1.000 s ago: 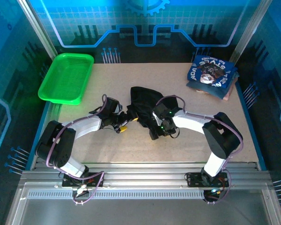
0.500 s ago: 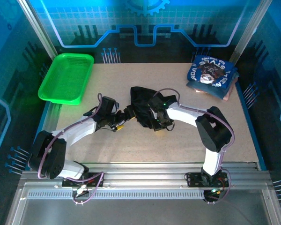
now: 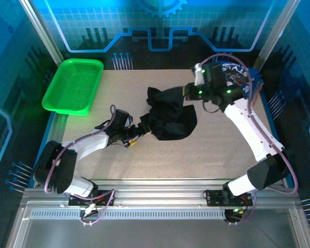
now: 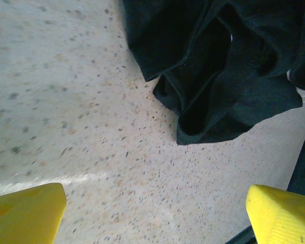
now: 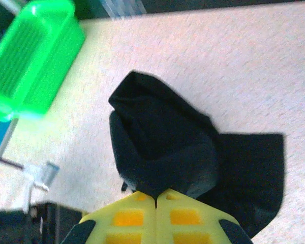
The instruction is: Fold and stack the t-shirts
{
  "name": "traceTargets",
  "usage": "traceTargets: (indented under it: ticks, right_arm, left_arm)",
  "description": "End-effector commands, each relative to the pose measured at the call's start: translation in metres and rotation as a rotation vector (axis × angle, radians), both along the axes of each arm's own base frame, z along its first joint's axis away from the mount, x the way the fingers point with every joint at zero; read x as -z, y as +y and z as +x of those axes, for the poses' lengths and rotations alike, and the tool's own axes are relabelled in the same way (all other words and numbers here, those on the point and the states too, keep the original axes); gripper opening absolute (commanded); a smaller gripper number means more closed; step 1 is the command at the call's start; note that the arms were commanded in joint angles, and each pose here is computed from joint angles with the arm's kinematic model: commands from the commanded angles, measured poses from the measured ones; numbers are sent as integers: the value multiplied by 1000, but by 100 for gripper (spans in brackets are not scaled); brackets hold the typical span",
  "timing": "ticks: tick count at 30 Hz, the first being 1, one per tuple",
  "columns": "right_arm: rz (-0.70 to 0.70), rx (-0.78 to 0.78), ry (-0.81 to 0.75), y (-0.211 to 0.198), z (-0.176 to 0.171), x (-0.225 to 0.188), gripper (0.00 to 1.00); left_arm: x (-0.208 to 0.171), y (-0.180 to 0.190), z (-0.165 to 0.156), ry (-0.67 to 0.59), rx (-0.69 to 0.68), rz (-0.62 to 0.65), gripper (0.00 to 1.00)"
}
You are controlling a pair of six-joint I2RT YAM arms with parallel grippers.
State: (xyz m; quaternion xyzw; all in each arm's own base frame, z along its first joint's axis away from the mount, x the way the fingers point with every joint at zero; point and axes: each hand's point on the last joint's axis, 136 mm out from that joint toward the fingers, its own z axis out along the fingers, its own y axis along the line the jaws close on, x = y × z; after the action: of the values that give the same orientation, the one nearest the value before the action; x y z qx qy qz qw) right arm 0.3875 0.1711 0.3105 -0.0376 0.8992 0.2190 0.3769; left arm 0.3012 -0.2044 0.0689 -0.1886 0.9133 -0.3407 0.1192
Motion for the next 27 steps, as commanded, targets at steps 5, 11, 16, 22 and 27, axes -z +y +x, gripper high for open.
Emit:
traceTargets:
  ticks: [5, 11, 16, 22, 27]
  right_arm:
    - [78, 56, 16, -33, 36, -14, 0]
    - [71, 42, 28, -32, 56, -8, 0]
    - [70, 48, 46, -40, 64, -1, 0]
    - [83, 75, 62, -59, 62, 6, 0]
    - [119, 100, 63, -74, 53, 8, 0]
  left_arm:
    - [22, -32, 22, 42, 47, 26, 83]
    - [22, -53, 52, 22, 39, 1, 81]
    - [32, -83, 58, 65, 92, -19, 71]
    - [38, -110, 68, 91, 137, -31, 32]
    - [13, -102, 85, 32, 151, 10, 0]
